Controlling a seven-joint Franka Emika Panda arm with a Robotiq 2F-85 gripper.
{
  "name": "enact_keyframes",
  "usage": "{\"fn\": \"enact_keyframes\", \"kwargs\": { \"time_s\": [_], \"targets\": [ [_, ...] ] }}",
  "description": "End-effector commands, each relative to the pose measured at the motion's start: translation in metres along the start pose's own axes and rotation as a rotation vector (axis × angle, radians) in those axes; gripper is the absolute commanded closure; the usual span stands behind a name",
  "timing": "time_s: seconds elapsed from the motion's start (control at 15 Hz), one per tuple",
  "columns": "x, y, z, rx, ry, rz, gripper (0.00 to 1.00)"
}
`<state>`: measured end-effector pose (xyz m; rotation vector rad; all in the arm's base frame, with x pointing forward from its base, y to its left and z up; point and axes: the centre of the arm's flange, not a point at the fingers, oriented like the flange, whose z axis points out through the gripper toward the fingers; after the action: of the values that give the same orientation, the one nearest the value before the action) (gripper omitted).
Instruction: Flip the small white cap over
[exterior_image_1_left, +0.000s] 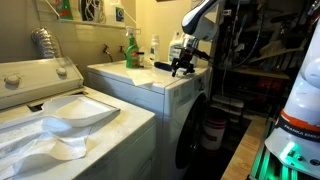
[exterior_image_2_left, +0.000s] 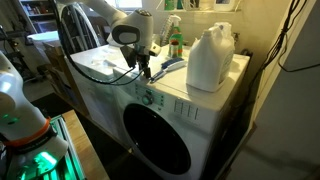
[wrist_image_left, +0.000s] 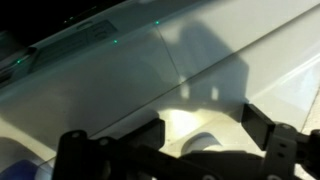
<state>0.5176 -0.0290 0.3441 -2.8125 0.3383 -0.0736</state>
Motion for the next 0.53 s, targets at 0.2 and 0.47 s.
{"fn": "enact_keyframes", "kwargs": {
  "time_s": [0.2, 0.47],
  "targets": [
    [-0.007, -0.015, -0.019, -0.076, -0.024, -0.058, 0.00],
    [-0.011, -0.043, -0.056, -0.135, -0.021, -0.142, 0.00]
  ]
}}
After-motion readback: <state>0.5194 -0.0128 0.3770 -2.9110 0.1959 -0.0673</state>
